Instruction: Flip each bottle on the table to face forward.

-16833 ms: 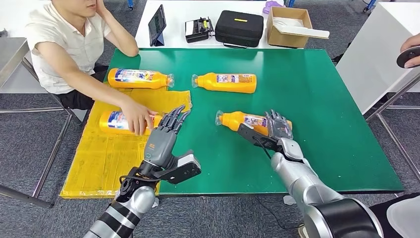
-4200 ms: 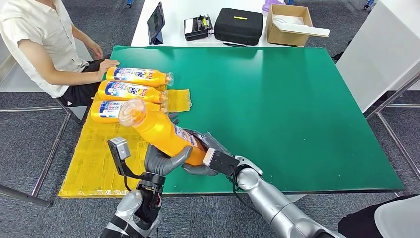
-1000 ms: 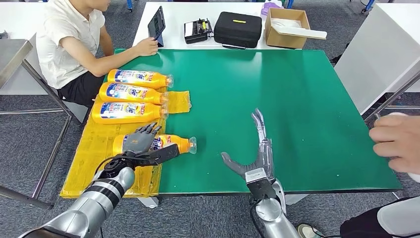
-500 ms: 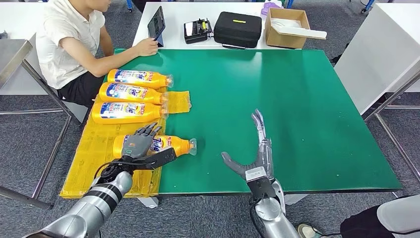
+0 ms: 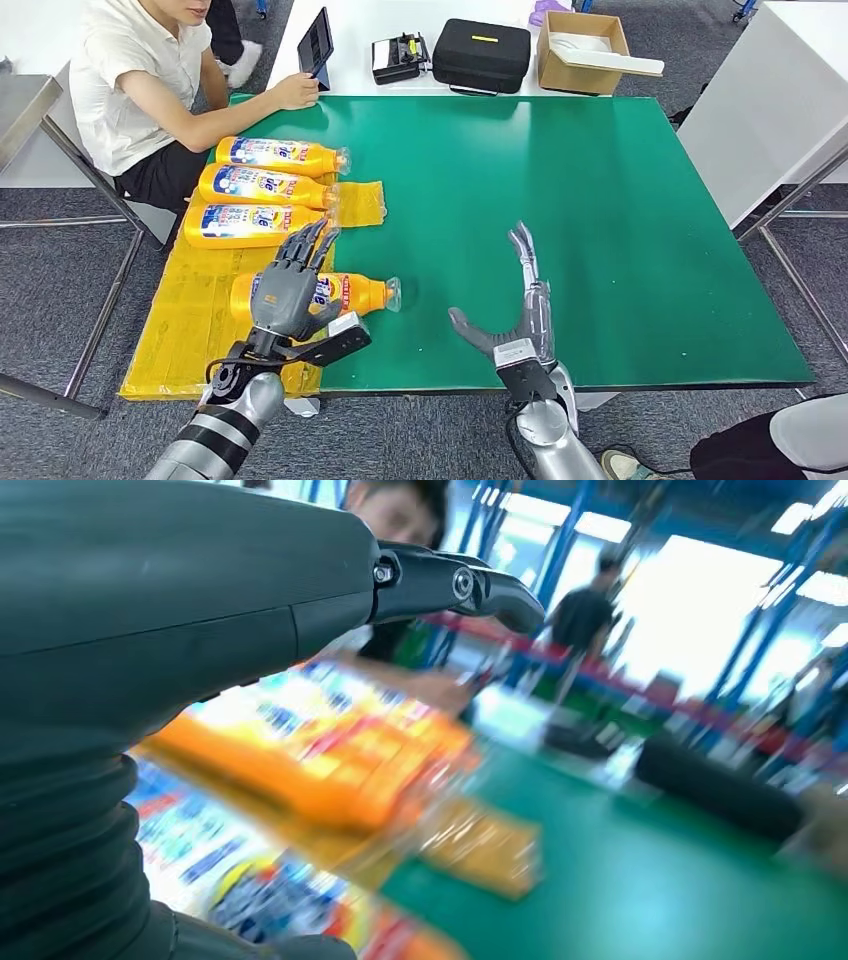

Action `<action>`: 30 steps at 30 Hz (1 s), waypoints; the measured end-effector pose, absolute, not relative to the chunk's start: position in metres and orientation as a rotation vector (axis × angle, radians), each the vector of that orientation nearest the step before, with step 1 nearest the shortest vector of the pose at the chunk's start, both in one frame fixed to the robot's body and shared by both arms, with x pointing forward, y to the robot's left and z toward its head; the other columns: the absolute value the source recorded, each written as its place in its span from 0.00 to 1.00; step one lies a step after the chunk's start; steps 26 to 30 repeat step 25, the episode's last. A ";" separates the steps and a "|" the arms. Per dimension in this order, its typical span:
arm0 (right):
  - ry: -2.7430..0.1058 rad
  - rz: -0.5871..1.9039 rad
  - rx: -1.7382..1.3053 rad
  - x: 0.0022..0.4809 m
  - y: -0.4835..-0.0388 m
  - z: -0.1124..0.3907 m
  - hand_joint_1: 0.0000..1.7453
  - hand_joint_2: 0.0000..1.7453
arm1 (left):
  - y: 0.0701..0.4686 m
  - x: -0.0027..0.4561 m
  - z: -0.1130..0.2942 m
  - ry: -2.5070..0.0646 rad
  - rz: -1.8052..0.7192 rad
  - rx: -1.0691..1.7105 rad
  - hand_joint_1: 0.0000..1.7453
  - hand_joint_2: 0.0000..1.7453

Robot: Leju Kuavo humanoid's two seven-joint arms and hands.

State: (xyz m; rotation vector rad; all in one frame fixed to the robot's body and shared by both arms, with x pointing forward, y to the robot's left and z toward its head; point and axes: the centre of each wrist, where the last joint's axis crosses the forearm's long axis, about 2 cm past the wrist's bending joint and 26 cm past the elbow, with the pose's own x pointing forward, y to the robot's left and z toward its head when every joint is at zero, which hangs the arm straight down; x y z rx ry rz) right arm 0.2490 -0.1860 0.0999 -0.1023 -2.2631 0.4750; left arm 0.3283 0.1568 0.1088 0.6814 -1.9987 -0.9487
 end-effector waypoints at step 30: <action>-2.238 0.154 0.073 0.228 -0.189 0.109 0.00 0.33 | 0.112 0.254 0.132 -2.035 -0.285 -0.235 0.00 1.00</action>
